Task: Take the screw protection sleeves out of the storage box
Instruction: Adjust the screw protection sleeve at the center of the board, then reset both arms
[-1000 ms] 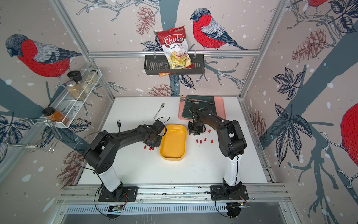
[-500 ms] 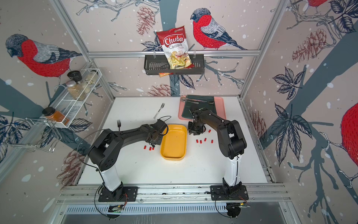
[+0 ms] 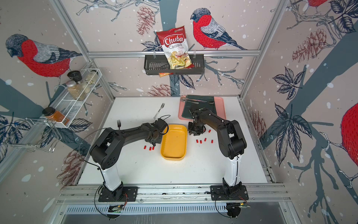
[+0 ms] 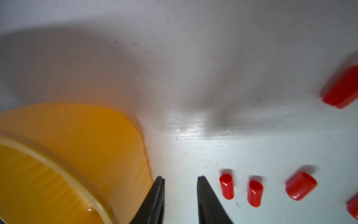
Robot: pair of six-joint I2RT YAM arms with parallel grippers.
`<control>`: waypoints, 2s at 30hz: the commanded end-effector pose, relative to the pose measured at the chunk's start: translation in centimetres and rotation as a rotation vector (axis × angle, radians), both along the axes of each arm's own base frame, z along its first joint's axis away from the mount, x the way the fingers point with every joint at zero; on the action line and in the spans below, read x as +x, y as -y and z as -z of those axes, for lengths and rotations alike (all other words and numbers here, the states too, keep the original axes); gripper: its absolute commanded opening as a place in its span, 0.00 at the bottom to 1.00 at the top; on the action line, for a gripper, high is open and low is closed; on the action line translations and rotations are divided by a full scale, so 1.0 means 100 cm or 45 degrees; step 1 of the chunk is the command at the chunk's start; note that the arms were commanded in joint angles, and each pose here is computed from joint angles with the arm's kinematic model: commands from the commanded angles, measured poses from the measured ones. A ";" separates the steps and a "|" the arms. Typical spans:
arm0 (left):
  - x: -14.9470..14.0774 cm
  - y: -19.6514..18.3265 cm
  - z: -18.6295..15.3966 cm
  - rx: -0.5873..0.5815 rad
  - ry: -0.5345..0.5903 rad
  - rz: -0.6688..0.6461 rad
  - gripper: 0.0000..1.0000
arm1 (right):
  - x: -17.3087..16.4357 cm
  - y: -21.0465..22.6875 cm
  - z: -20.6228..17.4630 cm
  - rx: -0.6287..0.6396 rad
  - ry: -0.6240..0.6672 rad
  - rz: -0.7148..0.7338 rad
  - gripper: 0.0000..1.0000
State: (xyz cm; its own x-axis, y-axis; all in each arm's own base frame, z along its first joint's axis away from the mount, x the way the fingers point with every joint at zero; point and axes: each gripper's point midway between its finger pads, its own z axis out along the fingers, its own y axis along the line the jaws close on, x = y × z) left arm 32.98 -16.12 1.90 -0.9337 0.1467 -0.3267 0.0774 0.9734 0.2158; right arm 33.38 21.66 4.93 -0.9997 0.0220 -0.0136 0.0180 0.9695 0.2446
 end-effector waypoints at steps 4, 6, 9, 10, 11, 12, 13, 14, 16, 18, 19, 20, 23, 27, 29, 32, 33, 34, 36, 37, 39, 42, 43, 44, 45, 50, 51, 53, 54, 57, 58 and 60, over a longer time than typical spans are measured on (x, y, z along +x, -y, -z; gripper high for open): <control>0.008 -0.010 -0.011 0.033 0.077 -0.084 0.05 | -0.002 0.003 -0.002 -0.019 0.007 -0.010 0.34; 0.009 -0.009 -0.013 0.018 0.092 -0.089 0.06 | -0.001 0.002 -0.003 -0.013 0.013 -0.011 0.34; 0.010 -0.008 -0.015 0.007 0.111 -0.099 0.08 | -0.002 0.002 -0.002 -0.017 0.008 -0.011 0.34; 0.010 -0.007 -0.015 -0.003 0.112 -0.099 0.09 | -0.001 0.002 -0.002 -0.015 0.008 -0.012 0.34; 0.010 -0.007 -0.016 -0.008 0.115 -0.098 0.10 | -0.002 0.002 -0.002 -0.016 0.007 -0.013 0.34; 0.010 -0.007 -0.016 -0.011 0.116 -0.099 0.12 | -0.001 0.002 -0.002 -0.016 0.008 -0.012 0.34; 0.010 -0.006 -0.016 -0.019 0.116 -0.098 0.13 | -0.001 0.002 -0.002 -0.017 0.007 -0.012 0.34; 0.010 -0.004 -0.015 -0.026 0.115 -0.095 0.15 | -0.001 0.002 -0.002 -0.019 0.006 -0.015 0.34; 0.009 -0.004 -0.014 -0.025 0.115 -0.095 0.18 | -0.001 0.002 -0.002 -0.021 0.006 -0.015 0.34; 0.010 -0.007 -0.015 -0.015 0.125 -0.108 0.21 | 0.000 0.002 -0.002 -0.021 0.006 -0.013 0.34; 0.010 -0.007 -0.016 -0.012 0.127 -0.112 0.22 | 0.000 0.002 -0.003 -0.022 0.007 -0.013 0.34; 0.010 -0.008 -0.019 -0.014 0.136 -0.115 0.22 | 0.000 0.002 -0.003 -0.023 0.009 -0.013 0.34; 0.013 -0.008 -0.035 -0.034 0.179 -0.129 0.27 | 0.001 0.003 -0.005 -0.027 0.015 -0.011 0.34; 0.018 -0.009 -0.071 -0.080 0.270 -0.167 0.33 | 0.007 0.007 -0.015 -0.038 0.055 0.009 0.34; 0.020 -0.013 -0.103 -0.119 0.368 -0.205 0.38 | 0.019 0.010 -0.034 -0.028 0.150 0.033 0.34; 0.021 -0.034 -0.156 -0.202 0.554 -0.290 0.42 | 0.047 0.028 -0.082 -0.032 0.389 0.102 0.37; 0.019 -0.045 -0.179 -0.242 0.645 -0.321 0.42 | 0.058 0.042 -0.107 -0.048 0.512 0.157 0.37; 0.015 -0.059 -0.205 -0.281 0.767 -0.356 0.50 | 0.066 0.063 -0.132 -0.099 0.651 0.243 0.37; 0.001 -0.091 -0.247 -0.334 1.027 -0.420 0.70 | 0.068 0.096 -0.178 -0.158 0.963 0.357 0.42; -0.011 -0.110 -0.258 -0.355 1.165 -0.459 0.92 | 0.064 0.104 -0.195 -0.143 1.136 0.355 0.53; -0.031 -0.145 -0.264 -0.375 1.396 -0.536 0.98 | 0.052 0.125 -0.205 -0.174 1.426 0.385 0.93; -0.057 -0.191 -0.227 -0.304 1.558 -0.701 0.98 | 0.033 0.177 -0.181 -0.418 1.657 0.469 1.00; -0.062 -0.199 -0.209 -0.260 1.573 -0.701 0.98 | 0.024 0.203 -0.169 -0.524 1.675 0.576 1.00; -0.064 -0.202 -0.196 -0.214 1.587 -0.668 0.98 | 0.017 0.224 -0.155 -0.581 1.664 0.641 1.00; -0.067 -0.201 -0.184 -0.159 1.605 -0.606 0.98 | 0.010 0.243 -0.140 -0.610 1.641 0.696 1.00; -0.068 -0.224 -0.152 -0.074 1.631 -0.680 0.99 | -0.010 0.264 -0.098 -0.577 1.643 0.732 1.00; -0.066 -0.231 -0.146 -0.065 1.617 -0.737 0.98 | -0.013 0.263 -0.091 -0.563 1.651 0.730 1.00; -0.054 -0.224 -0.141 -0.102 1.610 -0.646 0.98 | -0.013 0.262 -0.092 -0.544 1.694 0.726 1.00; -0.047 -0.219 -0.139 -0.086 1.598 -0.592 0.98 | -0.009 0.257 -0.093 -0.512 1.704 0.699 1.00; -0.033 -0.226 -0.136 0.009 1.580 -0.597 0.99 | -0.003 0.251 -0.103 -0.451 1.814 0.657 1.00; -0.025 -0.227 -0.138 -0.003 1.597 -0.572 0.99 | 0.003 0.252 -0.104 -0.466 1.808 0.654 1.00; -0.010 -0.231 -0.133 -0.060 1.595 -0.555 0.98 | 0.016 0.247 -0.102 -0.481 1.811 0.587 1.00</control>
State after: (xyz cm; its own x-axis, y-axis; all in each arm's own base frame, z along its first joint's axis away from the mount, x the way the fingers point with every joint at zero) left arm 29.75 7.43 11.27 -0.1457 -0.1135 -0.9828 -0.5427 0.8398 -0.0165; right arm 33.14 -4.14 11.75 -0.1868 0.1342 -0.9732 0.3687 0.9278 0.0572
